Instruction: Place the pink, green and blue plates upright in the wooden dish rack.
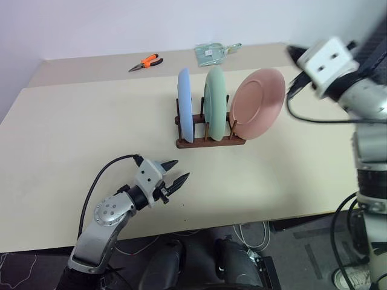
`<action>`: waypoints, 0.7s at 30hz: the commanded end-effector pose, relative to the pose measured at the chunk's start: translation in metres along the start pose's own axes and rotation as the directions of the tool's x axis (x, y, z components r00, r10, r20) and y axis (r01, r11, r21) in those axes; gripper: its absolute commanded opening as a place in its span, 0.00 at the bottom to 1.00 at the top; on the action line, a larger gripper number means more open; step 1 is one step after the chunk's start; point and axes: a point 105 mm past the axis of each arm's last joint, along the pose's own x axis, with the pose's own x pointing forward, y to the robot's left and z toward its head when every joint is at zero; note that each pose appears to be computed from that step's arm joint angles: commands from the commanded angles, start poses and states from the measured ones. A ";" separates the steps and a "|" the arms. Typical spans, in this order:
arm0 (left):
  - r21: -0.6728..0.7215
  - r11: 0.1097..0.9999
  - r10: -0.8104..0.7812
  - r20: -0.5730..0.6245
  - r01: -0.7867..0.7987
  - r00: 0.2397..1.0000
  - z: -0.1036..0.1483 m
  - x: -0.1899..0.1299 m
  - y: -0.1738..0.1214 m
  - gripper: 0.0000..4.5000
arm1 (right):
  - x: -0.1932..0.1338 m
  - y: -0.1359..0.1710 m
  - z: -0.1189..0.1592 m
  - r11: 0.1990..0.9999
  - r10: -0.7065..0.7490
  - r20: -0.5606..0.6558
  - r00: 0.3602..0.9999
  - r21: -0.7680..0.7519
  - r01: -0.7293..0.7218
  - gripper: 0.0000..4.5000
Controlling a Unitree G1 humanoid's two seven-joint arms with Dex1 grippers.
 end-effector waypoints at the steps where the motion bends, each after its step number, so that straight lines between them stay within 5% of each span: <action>1: 0.023 1.000 -0.008 0.023 0.008 1.000 0.006 0.002 0.000 0.55 | -0.008 0.000 -0.017 0.998 0.013 -0.069 0.998 -0.067 -0.017 0.01; 6: 0.025 1.000 -0.012 0.020 0.011 1.000 0.005 0.003 0.000 0.55 | -0.011 0.037 -0.026 0.989 0.142 -0.082 0.986 -0.025 -0.145 0.01; 10: 0.029 1.000 -0.006 0.018 0.006 1.000 0.005 0.002 0.001 0.55 | -0.006 0.059 -0.007 0.977 0.215 0.000 0.977 0.011 -0.215 0.01; 21: 0.031 1.000 0.005 0.014 -0.006 1.000 0.003 0.002 0.000 0.55 | -0.002 0.068 0.018 0.968 0.244 0.099 0.965 0.031 -0.248 0.01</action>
